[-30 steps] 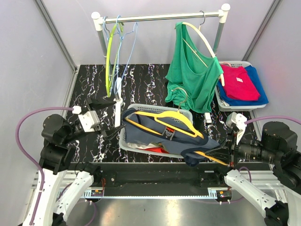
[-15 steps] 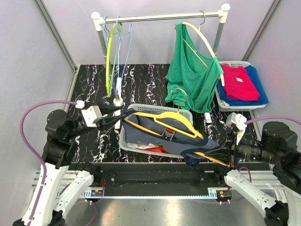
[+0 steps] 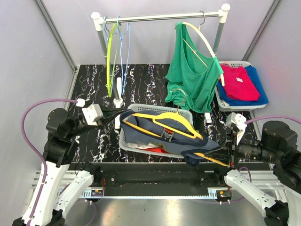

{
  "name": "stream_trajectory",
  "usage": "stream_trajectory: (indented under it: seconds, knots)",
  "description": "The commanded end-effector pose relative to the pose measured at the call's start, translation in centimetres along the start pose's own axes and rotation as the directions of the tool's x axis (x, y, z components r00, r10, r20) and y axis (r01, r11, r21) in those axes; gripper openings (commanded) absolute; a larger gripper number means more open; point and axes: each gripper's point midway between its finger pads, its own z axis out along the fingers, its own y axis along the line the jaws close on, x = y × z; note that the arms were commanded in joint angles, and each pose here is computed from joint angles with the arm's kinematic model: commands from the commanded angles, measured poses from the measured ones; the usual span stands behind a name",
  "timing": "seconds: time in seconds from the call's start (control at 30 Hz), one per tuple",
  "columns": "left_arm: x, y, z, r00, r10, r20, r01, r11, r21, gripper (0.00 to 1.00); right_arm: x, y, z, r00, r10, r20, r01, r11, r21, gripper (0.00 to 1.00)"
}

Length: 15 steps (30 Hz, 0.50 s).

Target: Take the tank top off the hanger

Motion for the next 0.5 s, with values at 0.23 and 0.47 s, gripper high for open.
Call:
stream_trajectory:
  seconds: [0.23, 0.47]
  knots:
    - [-2.3, 1.7, -0.2, 0.996, 0.081, 0.04, -0.077, 0.994, -0.081, 0.0, -1.7, 1.2, -0.5, 0.997, -0.038, 0.067, 0.041, 0.998, -0.041, 0.0]
    - [-2.7, -0.7, -0.4, 0.997, 0.027, 0.067, -0.028, 0.999, 0.022, 0.64, -1.3, 1.1, -0.5, 0.997, -0.035, 0.063, 0.037, 0.999, -0.034, 0.0]
